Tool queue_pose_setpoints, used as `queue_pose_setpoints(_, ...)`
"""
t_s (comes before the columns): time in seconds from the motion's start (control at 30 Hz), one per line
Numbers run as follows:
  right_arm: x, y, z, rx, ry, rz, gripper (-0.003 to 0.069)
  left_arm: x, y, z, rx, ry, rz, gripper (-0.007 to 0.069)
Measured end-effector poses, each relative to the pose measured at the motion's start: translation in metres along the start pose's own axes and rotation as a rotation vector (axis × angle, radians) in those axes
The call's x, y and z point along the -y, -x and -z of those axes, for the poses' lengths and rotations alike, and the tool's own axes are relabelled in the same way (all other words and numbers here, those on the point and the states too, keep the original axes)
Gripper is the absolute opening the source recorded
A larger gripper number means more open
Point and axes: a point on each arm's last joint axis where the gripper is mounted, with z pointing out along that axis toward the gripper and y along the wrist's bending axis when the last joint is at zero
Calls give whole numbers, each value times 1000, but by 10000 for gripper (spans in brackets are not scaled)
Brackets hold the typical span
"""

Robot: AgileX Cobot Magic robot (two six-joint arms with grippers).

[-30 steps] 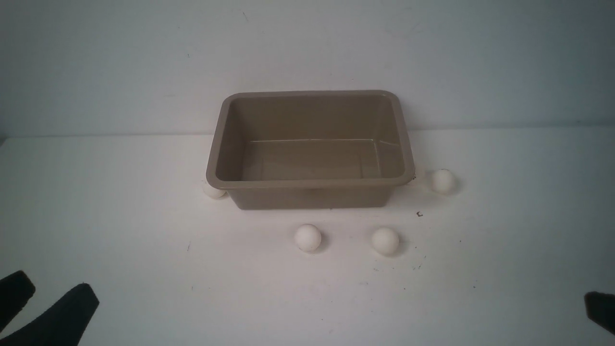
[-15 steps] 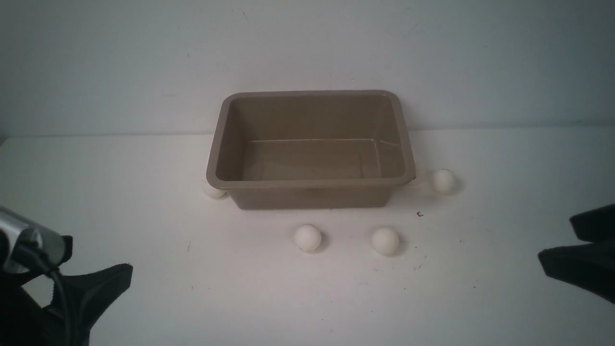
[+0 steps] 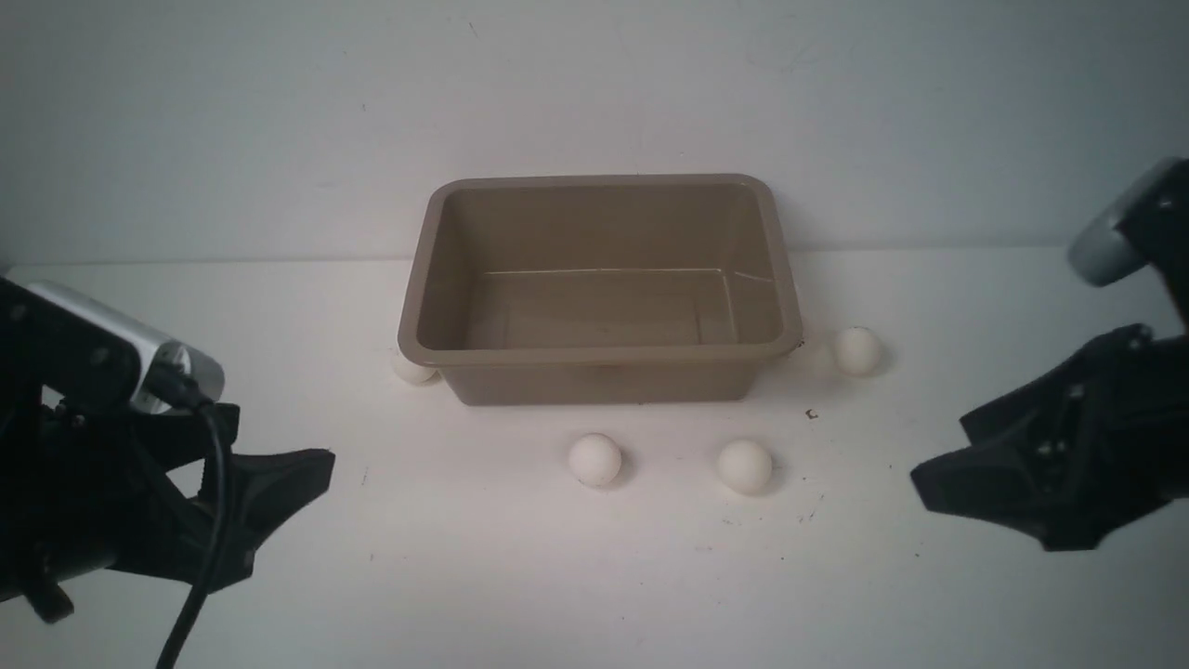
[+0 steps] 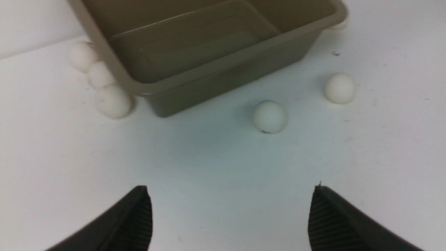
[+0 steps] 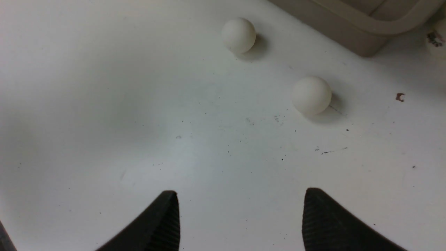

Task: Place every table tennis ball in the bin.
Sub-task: Use the right arm to clamp the table tennis ball closest to it

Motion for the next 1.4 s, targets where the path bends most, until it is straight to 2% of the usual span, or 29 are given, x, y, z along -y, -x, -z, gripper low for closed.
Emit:
queue_pose_setpoints(0.1, 2, 2, -22, -32, 10, 13, 430, -12, -3, -10, -33, 76, -21, 545)
queue_pose_setpoints(0.2, 5, 4, -44, -57, 11, 17, 430, -20, -8, -19, -83, 104, -36, 545)
queue_pose_setpoints(0.6, 41, 38, -101, -101, 19, -6, 430, -28, -16, -39, -129, 90, 74, 545)
queue_pose_setpoints(0.8, 57, 40, -127, -172, 19, 16, 430, -24, -17, -39, -137, 40, 36, 545)
queue_pose_setpoints(1.2, 62, 37, -157, -242, 56, 38, 430, -22, -9, -41, -46, 12, 195, 545)
queue_pose_setpoints(1.4, 62, 34, -173, -270, 68, 49, 430, -23, -9, -45, -40, 5, 223, 545)
